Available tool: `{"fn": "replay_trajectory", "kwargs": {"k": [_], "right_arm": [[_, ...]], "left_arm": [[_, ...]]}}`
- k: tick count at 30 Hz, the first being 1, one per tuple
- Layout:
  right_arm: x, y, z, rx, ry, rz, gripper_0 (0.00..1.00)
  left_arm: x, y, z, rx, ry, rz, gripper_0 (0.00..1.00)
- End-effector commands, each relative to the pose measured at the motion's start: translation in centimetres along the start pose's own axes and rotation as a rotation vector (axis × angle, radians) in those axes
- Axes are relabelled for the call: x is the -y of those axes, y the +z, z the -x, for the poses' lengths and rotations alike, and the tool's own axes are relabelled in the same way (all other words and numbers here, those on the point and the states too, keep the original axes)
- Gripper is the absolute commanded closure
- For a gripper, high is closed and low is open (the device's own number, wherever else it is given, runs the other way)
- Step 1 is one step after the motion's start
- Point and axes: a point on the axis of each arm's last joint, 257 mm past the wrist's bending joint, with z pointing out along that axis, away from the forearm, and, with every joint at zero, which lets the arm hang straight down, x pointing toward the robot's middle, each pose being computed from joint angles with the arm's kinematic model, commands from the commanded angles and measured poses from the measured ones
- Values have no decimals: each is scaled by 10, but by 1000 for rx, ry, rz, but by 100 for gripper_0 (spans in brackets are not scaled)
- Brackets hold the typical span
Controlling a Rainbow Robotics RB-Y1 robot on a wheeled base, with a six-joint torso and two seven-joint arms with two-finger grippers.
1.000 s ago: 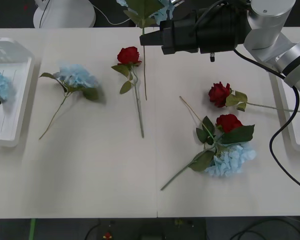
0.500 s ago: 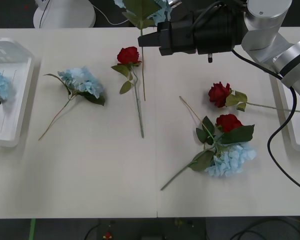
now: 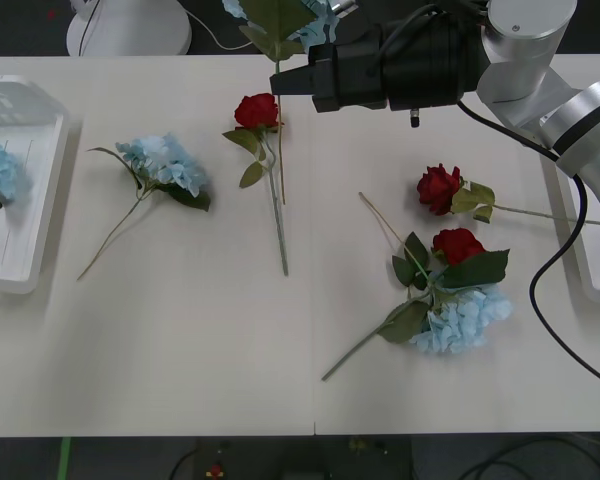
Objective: Put the red flowers into the right box and the blue flowers into the left box
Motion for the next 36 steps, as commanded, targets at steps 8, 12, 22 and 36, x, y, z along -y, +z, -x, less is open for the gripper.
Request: {"fn": "replay_trajectory", "kwargs": {"k": [8,12,22,36], "right_arm": [[-25,16,14,9,-7,44,100],[-25,17,14,10,-5,46,100],[-31,25,8,-6,-7,60,100],[-42,34,9,-11,4,83,100]], "left_arm": [[76,45,-13,-39,131,-277,0],[108,62,-28,-62,72,-389,0],[162,113,-37,-41,24,-557,0],[215,198,-39,-13,14,-656,0]]}}
